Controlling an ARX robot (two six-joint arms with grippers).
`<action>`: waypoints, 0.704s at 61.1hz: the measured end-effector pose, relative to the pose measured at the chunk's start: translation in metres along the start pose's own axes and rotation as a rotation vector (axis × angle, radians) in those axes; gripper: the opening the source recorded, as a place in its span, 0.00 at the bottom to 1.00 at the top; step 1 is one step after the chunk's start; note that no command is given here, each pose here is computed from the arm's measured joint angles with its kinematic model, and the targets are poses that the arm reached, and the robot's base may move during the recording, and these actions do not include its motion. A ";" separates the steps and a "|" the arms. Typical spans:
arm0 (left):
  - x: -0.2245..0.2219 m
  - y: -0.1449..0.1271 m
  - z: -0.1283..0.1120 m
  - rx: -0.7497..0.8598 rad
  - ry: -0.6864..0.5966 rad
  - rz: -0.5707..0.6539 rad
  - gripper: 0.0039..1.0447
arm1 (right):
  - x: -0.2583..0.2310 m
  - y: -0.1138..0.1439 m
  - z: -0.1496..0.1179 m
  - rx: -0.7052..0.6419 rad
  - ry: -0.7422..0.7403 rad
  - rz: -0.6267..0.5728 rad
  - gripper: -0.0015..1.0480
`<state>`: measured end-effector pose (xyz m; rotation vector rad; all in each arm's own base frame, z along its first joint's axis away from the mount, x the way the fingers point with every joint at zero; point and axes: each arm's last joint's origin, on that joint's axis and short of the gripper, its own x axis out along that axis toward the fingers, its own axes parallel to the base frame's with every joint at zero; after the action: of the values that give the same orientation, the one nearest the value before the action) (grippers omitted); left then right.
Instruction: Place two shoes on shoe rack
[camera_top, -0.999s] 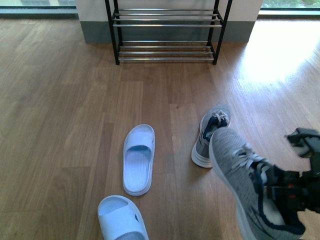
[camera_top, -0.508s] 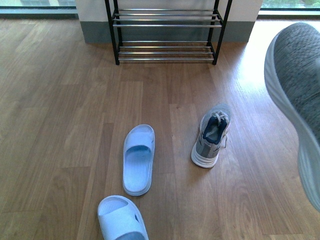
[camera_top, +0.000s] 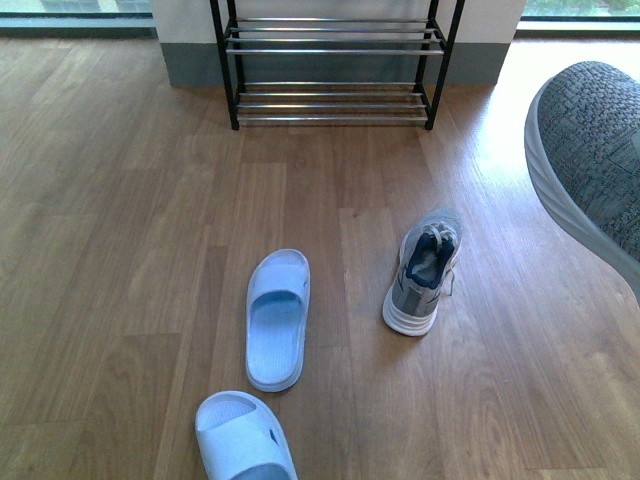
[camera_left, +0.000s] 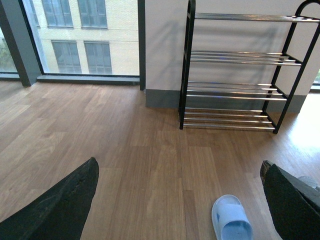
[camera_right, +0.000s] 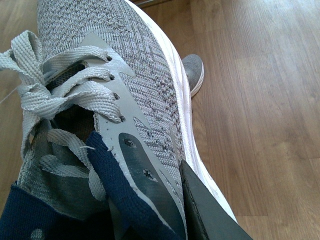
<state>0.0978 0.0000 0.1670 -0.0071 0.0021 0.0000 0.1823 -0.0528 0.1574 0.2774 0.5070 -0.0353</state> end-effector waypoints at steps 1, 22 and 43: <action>0.000 0.000 0.000 0.000 0.000 0.000 0.91 | 0.000 0.000 0.000 0.000 0.000 0.000 0.01; 0.000 0.000 0.000 0.000 0.000 0.001 0.91 | 0.000 0.000 0.000 -0.001 0.000 0.005 0.01; 0.000 0.000 0.000 0.000 0.000 0.000 0.91 | 0.000 0.000 0.000 -0.001 0.000 0.005 0.01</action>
<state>0.0978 0.0000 0.1670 -0.0074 0.0025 0.0004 0.1821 -0.0525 0.1574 0.2772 0.5063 -0.0306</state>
